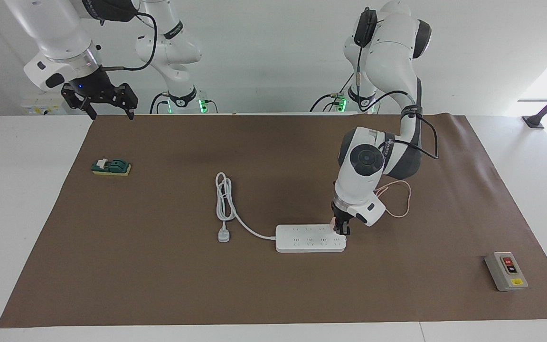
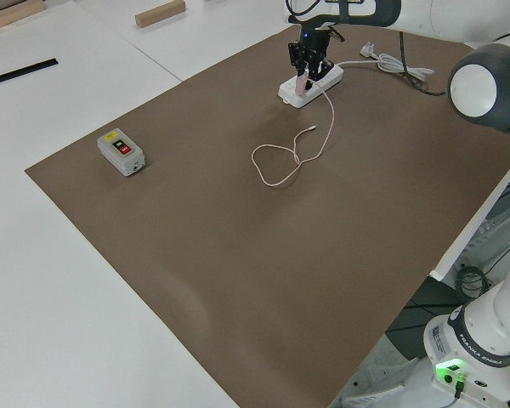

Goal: Plug charger into power strip

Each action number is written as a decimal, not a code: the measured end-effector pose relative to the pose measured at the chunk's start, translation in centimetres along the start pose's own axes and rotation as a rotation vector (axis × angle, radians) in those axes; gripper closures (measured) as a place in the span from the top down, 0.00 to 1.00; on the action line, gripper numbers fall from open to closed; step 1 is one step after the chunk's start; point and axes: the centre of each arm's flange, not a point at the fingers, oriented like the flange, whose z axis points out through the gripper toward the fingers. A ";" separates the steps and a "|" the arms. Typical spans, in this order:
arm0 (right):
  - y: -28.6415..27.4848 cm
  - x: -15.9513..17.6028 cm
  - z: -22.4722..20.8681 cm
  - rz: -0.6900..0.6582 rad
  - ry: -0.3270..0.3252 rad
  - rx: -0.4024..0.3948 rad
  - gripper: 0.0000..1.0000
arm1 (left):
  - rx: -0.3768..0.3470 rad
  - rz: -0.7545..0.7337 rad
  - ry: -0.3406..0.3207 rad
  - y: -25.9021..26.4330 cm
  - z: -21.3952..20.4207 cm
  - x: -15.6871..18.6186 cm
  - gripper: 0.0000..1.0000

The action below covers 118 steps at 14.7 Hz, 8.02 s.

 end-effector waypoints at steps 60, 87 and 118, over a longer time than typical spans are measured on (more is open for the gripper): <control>0.1 0.0 0.0 0.001 0.000 0.000 1.00 | 0.047 1.492 0.015 -14.9 -20.4 24.5 1.00; 0.2 0.0 0.0 0.004 0.000 0.001 1.00 | 0.016 1.419 -0.054 -15.5 -20.9 22.8 1.00; 0.2 0.0 0.0 0.004 0.000 0.001 1.00 | 0.002 1.414 -0.043 -14.8 -23.2 23.1 1.00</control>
